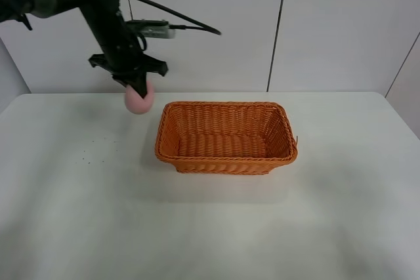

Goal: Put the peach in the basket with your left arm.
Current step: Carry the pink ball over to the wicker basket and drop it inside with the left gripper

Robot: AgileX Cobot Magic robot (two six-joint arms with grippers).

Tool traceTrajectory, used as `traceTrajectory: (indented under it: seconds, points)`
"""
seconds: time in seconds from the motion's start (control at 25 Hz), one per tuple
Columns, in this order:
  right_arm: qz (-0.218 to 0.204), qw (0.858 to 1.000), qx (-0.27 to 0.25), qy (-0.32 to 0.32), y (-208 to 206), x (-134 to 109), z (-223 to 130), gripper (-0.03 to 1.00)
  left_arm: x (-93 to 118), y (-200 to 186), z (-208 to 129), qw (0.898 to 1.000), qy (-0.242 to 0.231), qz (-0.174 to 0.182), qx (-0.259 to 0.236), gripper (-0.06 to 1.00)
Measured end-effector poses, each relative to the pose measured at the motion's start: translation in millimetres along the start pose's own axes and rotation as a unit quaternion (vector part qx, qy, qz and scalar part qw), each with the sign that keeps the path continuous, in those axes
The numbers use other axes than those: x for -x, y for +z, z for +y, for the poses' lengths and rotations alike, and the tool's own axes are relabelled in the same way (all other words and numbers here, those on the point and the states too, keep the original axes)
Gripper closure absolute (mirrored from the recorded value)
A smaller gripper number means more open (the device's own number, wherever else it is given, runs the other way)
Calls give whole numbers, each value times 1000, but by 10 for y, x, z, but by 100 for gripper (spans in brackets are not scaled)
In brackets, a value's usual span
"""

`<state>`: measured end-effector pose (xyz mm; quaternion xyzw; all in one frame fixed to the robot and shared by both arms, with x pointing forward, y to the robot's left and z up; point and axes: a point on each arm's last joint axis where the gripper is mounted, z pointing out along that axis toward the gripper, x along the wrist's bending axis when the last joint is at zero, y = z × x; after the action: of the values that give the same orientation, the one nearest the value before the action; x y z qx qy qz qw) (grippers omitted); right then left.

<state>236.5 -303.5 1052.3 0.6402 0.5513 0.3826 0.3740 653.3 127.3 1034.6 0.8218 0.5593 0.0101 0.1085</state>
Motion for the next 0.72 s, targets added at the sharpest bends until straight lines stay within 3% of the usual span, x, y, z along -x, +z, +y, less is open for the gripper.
traceTrajectory:
  seconds: [0.16,0.32,0.52,0.72]
  points:
    - [0,1000,0,0,0,0,0,27,640,158,51,998,68,-16,-2,79]
    - [0,1000,0,0,0,0,0,27,1021,599,135,994,106,-24,-23,79]
    - [0,1000,0,0,0,0,0,27,1145,1171,158,991,127,-23,-46,79]
    - [0,1000,0,0,0,0,0,27,1110,1361,142,988,141,-17,-61,79]
